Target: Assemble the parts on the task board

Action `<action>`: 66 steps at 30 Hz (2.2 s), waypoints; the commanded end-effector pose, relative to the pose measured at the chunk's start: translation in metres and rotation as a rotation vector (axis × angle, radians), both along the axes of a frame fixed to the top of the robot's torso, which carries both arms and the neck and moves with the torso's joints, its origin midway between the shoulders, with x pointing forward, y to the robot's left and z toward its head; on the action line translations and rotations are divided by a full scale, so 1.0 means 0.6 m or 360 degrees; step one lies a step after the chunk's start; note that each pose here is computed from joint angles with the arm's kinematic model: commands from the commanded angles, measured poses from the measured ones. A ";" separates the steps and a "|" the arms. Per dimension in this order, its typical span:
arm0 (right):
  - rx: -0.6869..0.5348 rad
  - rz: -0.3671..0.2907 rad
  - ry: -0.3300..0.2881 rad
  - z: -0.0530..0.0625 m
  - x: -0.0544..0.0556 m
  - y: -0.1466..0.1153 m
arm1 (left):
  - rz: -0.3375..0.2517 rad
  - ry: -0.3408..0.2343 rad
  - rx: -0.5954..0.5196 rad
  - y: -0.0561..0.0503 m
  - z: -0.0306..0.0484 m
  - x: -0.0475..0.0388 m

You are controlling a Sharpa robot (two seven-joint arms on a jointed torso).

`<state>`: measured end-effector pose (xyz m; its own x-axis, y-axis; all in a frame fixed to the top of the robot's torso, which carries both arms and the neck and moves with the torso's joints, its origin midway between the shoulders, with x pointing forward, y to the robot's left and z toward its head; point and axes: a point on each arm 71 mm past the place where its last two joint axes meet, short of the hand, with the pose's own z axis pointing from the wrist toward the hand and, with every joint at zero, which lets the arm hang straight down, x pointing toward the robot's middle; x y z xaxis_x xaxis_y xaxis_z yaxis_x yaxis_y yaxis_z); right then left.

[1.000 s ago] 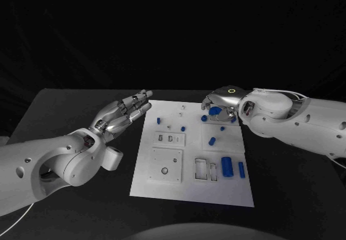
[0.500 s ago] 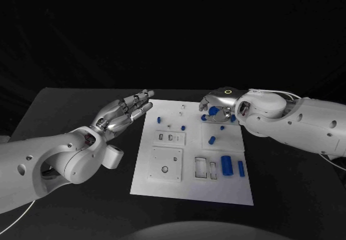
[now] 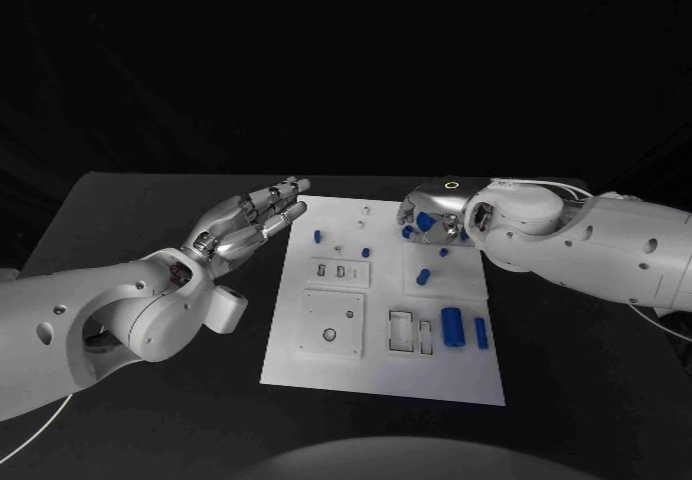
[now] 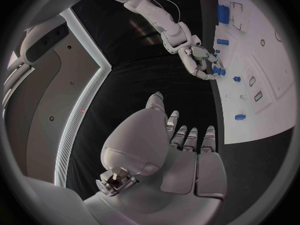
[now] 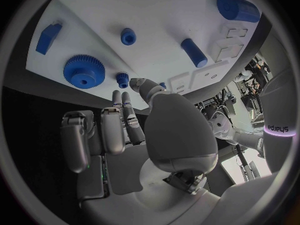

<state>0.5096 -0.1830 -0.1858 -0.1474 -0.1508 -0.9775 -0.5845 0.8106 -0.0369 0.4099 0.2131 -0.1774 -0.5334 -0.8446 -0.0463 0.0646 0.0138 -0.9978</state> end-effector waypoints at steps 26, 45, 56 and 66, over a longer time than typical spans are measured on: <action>0.0165 0.0050 -0.0050 -0.008 0.007 -0.004 | -0.0056 0.0027 0.0004 -0.004 -0.002 0.002; 0.0171 0.0036 -0.0023 0.023 0.040 0.054 | -0.0037 0.0034 0.0022 -0.001 -0.005 0.007; 0.0149 -0.0002 -0.0039 0.021 0.071 0.084 | -0.0034 0.0027 0.0024 -0.003 -0.005 0.010; 0.0169 -0.0032 -0.0077 0.016 0.080 0.095 | -0.0028 0.0026 0.0029 -0.005 -0.005 0.012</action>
<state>0.5571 -0.1258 -0.1763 -0.1096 -0.0464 -0.9929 -0.5771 0.8163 0.0255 0.4173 0.2116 -0.1820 -0.5430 -0.8383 -0.0491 0.0387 0.0335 -0.9987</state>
